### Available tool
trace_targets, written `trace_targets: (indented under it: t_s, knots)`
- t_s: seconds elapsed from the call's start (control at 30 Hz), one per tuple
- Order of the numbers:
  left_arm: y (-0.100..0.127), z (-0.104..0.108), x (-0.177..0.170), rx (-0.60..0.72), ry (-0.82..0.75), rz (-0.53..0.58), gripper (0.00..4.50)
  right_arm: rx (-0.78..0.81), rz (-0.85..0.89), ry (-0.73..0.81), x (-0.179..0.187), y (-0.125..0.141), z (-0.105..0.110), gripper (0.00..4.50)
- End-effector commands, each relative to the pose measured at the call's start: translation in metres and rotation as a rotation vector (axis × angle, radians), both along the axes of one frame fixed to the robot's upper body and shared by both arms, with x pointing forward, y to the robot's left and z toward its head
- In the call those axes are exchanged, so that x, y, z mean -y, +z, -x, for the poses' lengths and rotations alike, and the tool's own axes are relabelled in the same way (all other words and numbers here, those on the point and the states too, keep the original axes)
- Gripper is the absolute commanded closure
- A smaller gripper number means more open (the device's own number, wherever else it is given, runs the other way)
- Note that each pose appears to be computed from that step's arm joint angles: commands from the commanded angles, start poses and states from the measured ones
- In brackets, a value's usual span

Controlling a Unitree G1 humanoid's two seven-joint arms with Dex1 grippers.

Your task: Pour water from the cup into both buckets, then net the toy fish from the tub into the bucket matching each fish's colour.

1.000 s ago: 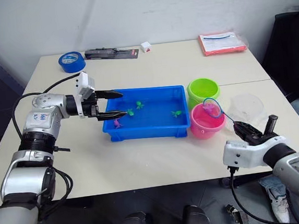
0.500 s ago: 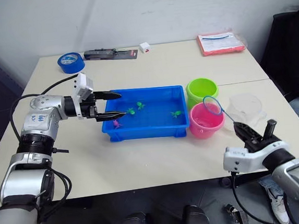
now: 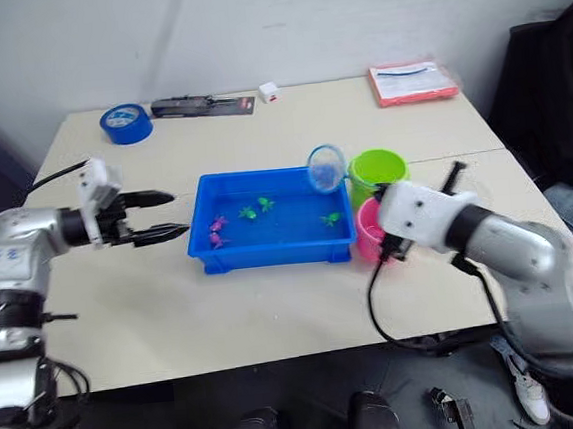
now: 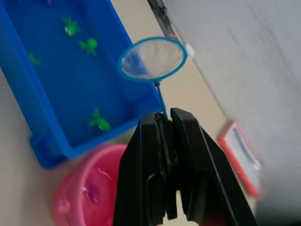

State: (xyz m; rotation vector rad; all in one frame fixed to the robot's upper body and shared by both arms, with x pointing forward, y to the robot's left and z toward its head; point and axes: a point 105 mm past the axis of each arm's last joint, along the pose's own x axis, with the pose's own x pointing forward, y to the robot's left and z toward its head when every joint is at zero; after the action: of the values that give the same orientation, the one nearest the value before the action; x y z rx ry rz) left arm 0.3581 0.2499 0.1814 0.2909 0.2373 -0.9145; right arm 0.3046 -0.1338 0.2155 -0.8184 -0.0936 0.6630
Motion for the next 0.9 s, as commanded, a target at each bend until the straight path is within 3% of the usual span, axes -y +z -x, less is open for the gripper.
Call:
trace_targets:
  t_s: [0.03, 0.2, 0.37, 0.9]
  knots:
    - [0.015, 0.007, -0.010, 0.050, 0.041, -0.003, 0.02, -0.088, -0.072, 0.037, -0.017, -0.004, -0.003, 3.72]
    - [0.009, 0.023, -0.017, 0.019, 0.087, 0.032, 0.02, -0.194, -0.135, 0.097, -0.054, -0.026, -0.011, 3.72]
    - [0.006, 0.028, -0.014, 0.016, 0.097, 0.035, 0.02, -0.222, -0.088, 0.157, -0.084, -0.044, -0.011, 3.72]
    - [-0.005, 0.042, -0.020, -0.004, 0.114, -0.025, 0.02, -0.121, 0.140, 0.174, -0.094, -0.077, -0.024, 3.72]
